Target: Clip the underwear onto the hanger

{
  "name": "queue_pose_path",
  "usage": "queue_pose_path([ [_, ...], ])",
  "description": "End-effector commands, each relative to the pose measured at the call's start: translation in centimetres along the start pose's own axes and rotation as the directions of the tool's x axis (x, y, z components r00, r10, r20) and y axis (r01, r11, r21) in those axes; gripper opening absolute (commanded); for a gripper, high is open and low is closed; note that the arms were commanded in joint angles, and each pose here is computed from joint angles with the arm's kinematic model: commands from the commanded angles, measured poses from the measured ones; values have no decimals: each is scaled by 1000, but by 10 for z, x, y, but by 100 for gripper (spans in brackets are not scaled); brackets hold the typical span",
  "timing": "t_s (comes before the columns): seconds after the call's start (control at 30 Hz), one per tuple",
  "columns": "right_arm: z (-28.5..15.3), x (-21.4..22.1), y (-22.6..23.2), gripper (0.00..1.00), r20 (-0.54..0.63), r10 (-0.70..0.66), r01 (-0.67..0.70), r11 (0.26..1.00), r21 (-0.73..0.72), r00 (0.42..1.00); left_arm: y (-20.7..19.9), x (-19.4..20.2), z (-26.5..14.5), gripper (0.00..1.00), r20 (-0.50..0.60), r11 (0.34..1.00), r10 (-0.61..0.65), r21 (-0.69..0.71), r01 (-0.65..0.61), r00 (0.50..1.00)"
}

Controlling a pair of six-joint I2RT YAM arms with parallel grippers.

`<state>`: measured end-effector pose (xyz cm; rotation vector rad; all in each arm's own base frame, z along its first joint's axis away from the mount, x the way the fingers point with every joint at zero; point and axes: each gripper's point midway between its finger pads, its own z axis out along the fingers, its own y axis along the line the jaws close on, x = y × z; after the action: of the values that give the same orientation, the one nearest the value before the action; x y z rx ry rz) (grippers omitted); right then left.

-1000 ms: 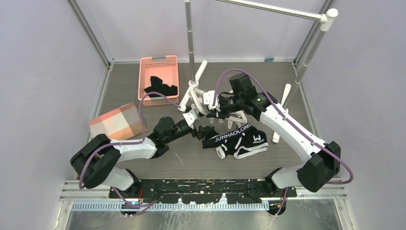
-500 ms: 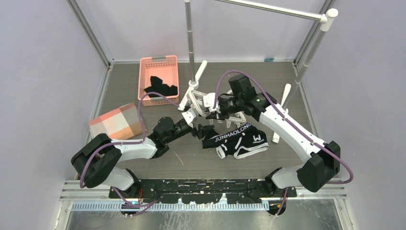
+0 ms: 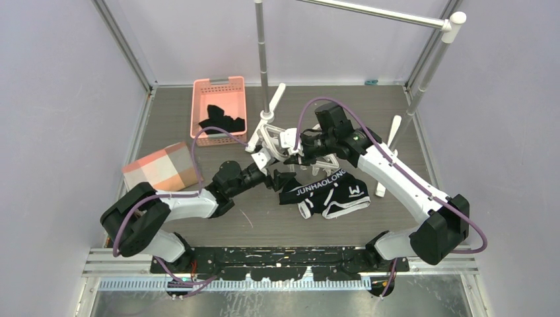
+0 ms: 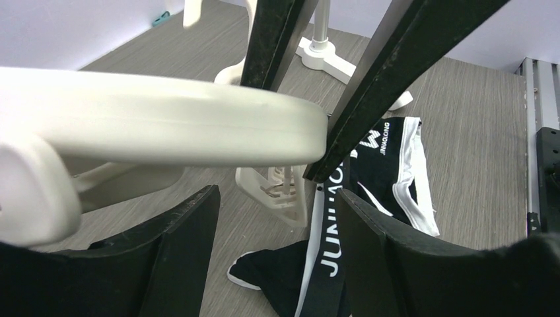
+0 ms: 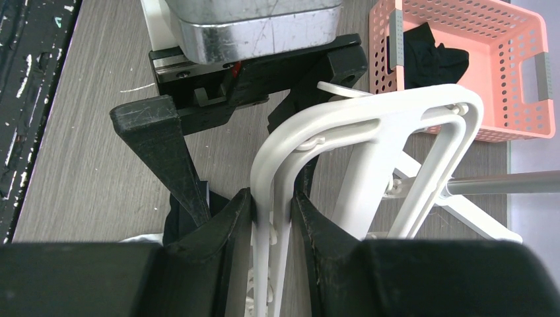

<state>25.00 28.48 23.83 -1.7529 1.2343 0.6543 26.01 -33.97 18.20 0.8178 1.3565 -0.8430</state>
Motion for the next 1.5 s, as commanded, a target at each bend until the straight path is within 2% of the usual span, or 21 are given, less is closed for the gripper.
queue_pose_path([
  [0.0, -5, -28, -10, 1, 77, -108, 106, 994, 35, 991, 2, -40, 10, 65, 129, 1000, 13, 0, -13, 992],
  [0.53, -6, -28, -8, 1, 76, -107, 104, 994, 36, 991, 4, -59, 13, 61, 209, 1000, -18, -14, 21, 978],
  [0.83, -5, -29, -8, 1, 80, -105, 103, 994, 34, 991, 6, -62, 15, 56, 219, 999, -25, -17, 29, 975],
  [1.1, -5, -29, -8, 1, 80, -105, 103, 994, 33, 991, 5, -62, 16, 47, 218, 999, -30, -14, 34, 976],
  [1.2, -4, -28, -7, 1, 79, -104, 101, 994, 30, 991, 5, -63, 16, 41, 218, 999, -33, -13, 37, 975],
  [1.47, -4, -27, -7, 1, 73, -103, 101, 994, 32, 992, 5, -62, 16, 9, 210, 999, -33, -14, 36, 977],
])
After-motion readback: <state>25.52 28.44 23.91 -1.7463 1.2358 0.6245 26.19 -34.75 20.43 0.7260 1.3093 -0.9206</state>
